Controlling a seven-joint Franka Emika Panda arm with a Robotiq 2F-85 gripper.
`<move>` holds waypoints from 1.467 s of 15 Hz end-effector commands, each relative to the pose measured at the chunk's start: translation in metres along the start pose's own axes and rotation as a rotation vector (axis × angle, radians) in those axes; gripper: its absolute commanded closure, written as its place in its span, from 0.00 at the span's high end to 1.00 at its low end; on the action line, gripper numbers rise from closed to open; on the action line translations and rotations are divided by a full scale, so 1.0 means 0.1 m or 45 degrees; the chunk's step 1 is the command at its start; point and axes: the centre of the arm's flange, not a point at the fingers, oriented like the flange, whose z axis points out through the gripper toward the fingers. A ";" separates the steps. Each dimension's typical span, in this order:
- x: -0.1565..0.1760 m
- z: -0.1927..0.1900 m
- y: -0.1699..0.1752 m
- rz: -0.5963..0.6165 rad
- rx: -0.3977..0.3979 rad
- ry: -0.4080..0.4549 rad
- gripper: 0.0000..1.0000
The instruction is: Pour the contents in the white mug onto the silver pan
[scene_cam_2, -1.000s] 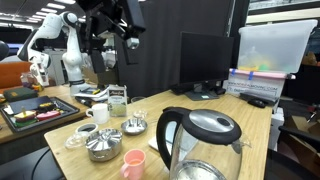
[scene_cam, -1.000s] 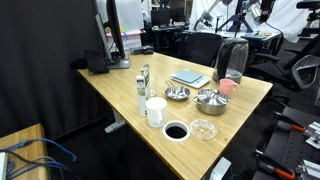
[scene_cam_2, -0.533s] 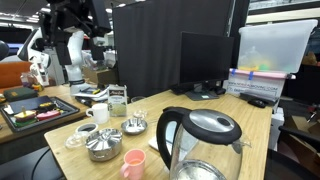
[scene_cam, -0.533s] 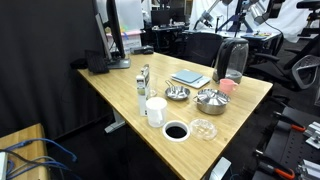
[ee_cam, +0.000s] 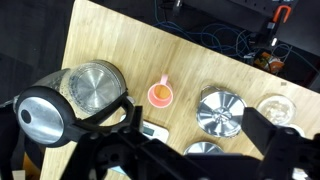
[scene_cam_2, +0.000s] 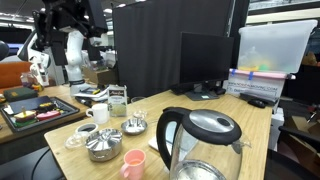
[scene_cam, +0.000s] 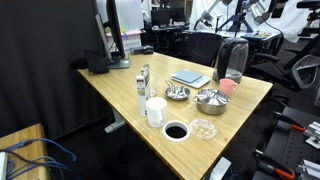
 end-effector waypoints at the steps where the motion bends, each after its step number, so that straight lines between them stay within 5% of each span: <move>1: 0.00 0.00 0.00 0.000 0.000 0.000 1.00; 6: 0.13 0.05 -0.23 0.081 -0.025 -0.025 1.00; 13: 0.53 -0.02 -1.27 -0.023 -0.013 -0.019 1.00; 22: 0.46 -0.03 -1.27 -0.035 -0.016 -0.009 1.00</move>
